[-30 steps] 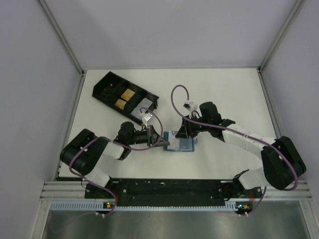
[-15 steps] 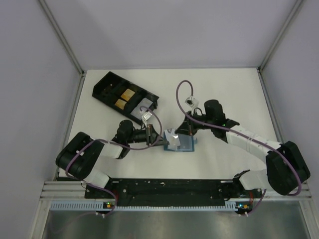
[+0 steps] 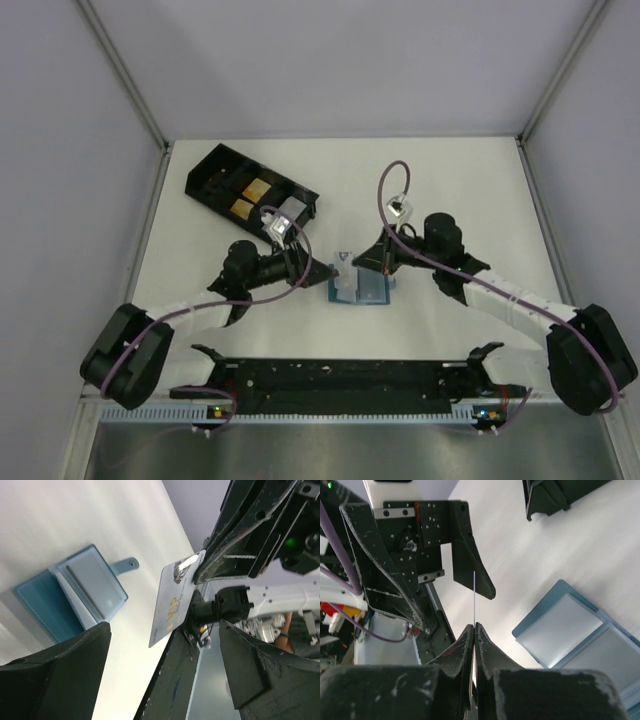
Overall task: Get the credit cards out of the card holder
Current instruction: Place the credit card in the storage box.
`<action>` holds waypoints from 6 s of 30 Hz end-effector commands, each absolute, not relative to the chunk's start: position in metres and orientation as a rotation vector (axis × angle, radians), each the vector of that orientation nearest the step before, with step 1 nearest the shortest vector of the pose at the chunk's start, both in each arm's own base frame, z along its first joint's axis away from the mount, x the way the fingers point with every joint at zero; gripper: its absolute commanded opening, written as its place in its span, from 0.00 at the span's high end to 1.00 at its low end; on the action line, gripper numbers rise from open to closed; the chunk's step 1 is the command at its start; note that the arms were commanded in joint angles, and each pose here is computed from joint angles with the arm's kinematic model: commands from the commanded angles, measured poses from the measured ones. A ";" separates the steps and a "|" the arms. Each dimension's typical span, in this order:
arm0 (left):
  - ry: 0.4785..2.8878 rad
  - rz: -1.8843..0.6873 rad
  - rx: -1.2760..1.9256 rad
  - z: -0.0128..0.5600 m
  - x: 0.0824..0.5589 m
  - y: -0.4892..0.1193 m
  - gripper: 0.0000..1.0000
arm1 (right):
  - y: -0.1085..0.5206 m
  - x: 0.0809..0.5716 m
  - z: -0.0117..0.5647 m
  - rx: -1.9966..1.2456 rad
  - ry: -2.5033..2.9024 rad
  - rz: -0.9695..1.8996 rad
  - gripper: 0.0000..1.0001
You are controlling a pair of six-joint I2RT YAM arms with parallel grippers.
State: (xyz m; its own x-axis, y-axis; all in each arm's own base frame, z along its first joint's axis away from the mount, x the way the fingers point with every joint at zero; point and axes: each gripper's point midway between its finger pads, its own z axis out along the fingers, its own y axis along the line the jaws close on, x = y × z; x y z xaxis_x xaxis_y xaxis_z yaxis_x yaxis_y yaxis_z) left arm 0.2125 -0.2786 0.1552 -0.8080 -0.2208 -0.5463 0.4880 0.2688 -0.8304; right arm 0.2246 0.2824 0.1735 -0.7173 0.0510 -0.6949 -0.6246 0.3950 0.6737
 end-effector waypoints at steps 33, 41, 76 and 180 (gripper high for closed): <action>1.641 -1.583 -0.069 0.247 0.232 -0.292 0.77 | 0.281 0.228 0.249 0.173 1.649 1.542 1.00; 1.666 -1.462 0.010 0.239 0.235 -0.274 1.00 | 0.275 0.221 0.236 -0.021 1.735 1.435 0.58; 1.832 -1.349 1.164 0.256 0.157 -0.268 1.00 | 0.309 0.158 0.282 -1.132 1.605 1.516 1.00; 2.178 -0.703 -0.706 0.122 0.454 -0.143 0.08 | 0.212 0.229 0.209 0.114 1.821 0.970 0.07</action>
